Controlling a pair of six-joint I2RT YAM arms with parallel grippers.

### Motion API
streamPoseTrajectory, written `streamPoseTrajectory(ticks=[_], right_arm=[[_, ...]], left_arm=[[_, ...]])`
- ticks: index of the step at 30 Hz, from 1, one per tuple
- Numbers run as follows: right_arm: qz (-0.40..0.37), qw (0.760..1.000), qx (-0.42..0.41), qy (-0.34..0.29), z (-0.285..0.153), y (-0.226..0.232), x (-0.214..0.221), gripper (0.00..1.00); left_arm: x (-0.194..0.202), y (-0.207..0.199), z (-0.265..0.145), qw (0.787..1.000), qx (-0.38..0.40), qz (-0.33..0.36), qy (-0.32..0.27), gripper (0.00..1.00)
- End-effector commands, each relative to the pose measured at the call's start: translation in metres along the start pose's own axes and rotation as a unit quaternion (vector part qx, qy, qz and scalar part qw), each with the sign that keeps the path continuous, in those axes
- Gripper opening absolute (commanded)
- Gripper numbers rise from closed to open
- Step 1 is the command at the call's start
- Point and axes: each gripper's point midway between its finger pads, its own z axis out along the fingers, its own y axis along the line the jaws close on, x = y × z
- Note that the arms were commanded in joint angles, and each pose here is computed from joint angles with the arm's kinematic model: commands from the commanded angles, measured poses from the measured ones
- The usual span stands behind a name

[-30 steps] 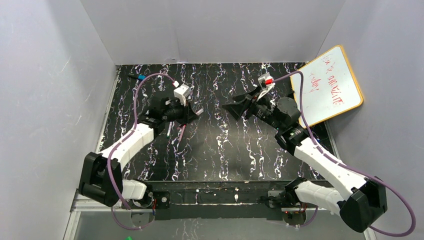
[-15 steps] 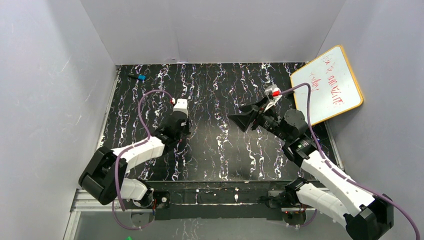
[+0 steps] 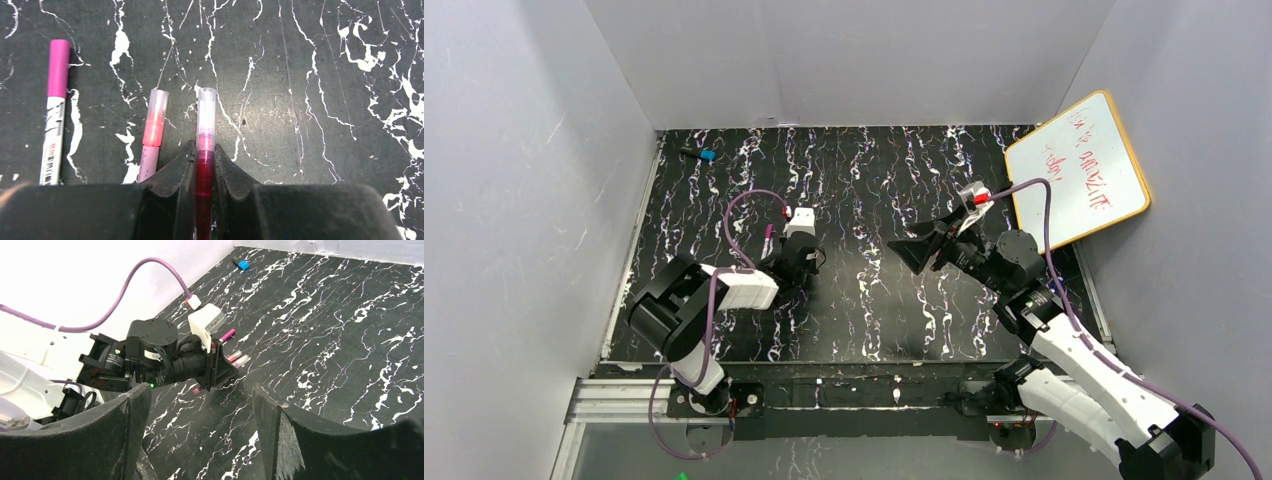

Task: Insert the pens into the pen caps

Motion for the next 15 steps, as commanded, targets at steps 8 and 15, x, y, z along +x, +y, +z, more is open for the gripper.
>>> streamPoseTrajectory(ticks=[8, 15], right_arm=[[0.0, 1.0, 0.017, -0.013, -0.009, -0.004, -0.003, 0.84], [0.001, 1.0, 0.022, -0.01, -0.009, -0.006, -0.003, 0.9]], left_arm=[[-0.022, -0.037, 0.013, 0.996, 0.072, -0.015, -0.043, 0.12], [-0.026, -0.045, 0.009, 0.994, 0.096, -0.013, -0.047, 0.26]])
